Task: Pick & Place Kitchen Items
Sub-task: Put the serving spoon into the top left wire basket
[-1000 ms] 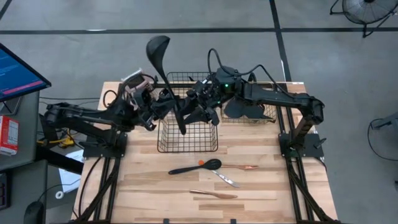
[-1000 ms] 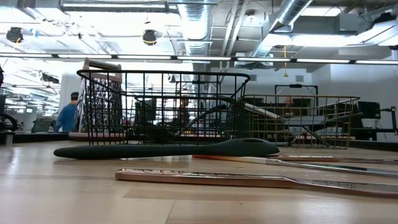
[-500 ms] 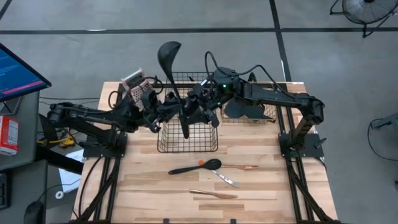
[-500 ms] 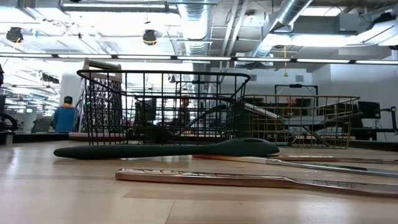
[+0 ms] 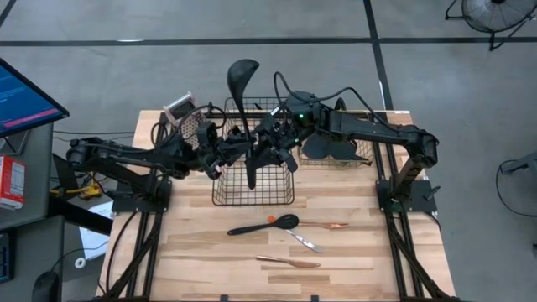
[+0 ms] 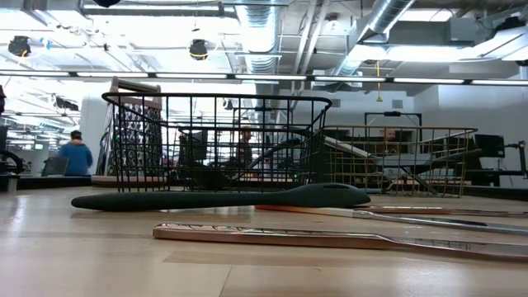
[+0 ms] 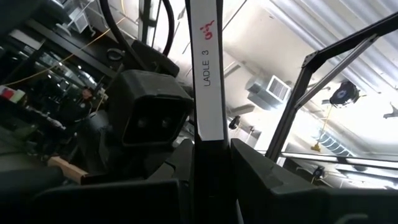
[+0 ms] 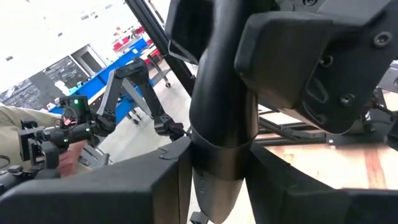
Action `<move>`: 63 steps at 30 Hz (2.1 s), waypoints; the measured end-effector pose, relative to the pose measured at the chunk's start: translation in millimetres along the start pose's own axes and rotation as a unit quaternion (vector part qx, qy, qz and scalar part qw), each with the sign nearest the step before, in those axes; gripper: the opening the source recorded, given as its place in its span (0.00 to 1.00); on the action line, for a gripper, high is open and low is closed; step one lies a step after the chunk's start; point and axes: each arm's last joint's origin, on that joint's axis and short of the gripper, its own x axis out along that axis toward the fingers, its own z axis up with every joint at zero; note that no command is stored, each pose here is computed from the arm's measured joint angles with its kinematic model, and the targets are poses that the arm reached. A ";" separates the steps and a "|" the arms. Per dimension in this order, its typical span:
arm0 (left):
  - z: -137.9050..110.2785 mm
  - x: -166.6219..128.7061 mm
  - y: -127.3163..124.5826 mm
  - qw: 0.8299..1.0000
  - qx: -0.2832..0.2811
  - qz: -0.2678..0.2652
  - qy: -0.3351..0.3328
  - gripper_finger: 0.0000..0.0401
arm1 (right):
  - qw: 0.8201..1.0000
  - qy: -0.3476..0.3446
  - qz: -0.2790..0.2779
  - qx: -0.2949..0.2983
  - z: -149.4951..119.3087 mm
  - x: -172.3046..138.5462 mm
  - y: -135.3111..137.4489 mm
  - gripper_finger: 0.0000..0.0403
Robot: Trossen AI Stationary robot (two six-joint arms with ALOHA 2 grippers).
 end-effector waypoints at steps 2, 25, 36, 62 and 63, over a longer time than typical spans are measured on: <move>0.5 -0.1 -0.4 1.000 0.001 0.000 0.000 0.14 | 1.000 -0.001 -0.001 0.000 0.1 0.2 0.2 0.26; -7.5 -1.4 5.3 0.998 0.008 0.038 0.051 0.47 | 0.996 0.002 -0.084 0.009 13.4 -72.8 39.7 0.14; -14.5 -3.8 17.0 0.991 0.035 0.081 0.098 0.47 | 0.985 0.042 -0.167 0.030 5.8 -113.4 35.4 0.01; 15.1 -41.4 28.7 0.947 0.087 0.215 0.224 0.12 | 0.938 0.147 -0.311 0.030 -18.0 -111.3 1.6 0.00; 14.3 -42.4 29.1 0.946 0.087 0.215 0.225 0.09 | 0.936 0.147 -0.318 0.029 -18.0 -111.8 1.1 0.00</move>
